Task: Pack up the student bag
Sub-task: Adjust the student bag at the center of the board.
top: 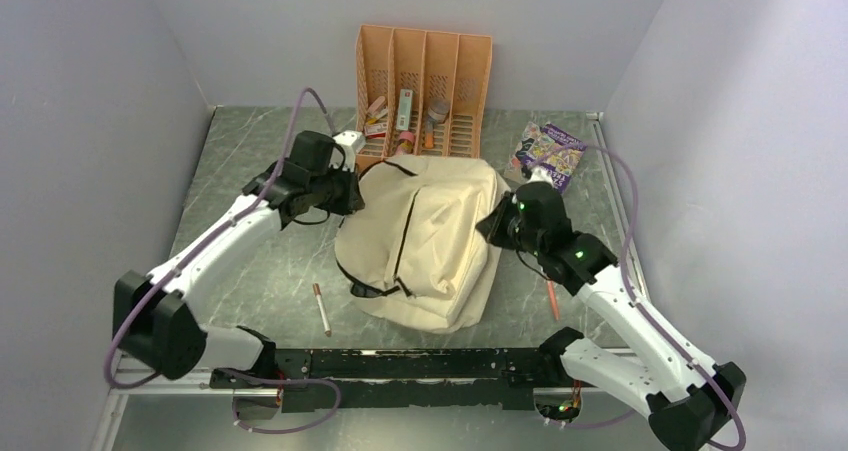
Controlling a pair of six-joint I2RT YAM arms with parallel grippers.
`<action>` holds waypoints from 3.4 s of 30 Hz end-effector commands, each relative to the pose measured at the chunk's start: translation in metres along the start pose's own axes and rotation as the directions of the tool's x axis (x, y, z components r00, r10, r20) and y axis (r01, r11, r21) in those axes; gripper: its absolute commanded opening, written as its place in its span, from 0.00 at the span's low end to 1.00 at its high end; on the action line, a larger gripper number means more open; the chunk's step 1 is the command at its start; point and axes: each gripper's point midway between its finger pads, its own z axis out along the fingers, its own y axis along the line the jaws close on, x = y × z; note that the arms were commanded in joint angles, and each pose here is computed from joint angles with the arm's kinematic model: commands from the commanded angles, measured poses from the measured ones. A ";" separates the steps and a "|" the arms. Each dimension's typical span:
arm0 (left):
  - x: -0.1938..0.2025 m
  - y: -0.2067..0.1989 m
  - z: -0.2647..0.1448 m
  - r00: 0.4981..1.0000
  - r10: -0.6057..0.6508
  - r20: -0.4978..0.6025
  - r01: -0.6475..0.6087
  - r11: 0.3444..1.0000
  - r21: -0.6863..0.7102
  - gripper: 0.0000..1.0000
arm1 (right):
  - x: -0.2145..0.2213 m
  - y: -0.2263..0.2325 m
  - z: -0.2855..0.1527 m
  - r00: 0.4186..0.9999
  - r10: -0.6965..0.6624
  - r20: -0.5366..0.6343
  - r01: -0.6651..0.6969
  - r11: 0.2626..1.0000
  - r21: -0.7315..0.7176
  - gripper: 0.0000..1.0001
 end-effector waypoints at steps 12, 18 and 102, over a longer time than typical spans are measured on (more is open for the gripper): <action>-0.023 -0.113 -0.109 0.985 0.045 0.169 -0.100 0.937 0.334 0.05 | -0.152 0.099 -0.019 0.855 -0.457 0.246 0.476 0.879 -0.022 0.00; -0.031 -0.118 -0.132 0.976 -0.018 0.215 -0.057 0.939 0.339 0.05 | -0.167 0.132 -0.013 0.838 -0.483 0.254 0.520 0.848 -0.101 0.00; 0.120 -0.202 0.007 0.999 0.002 -0.037 0.008 0.963 0.271 0.78 | -0.045 0.061 0.070 0.974 -0.210 -0.083 0.185 0.953 -0.240 0.69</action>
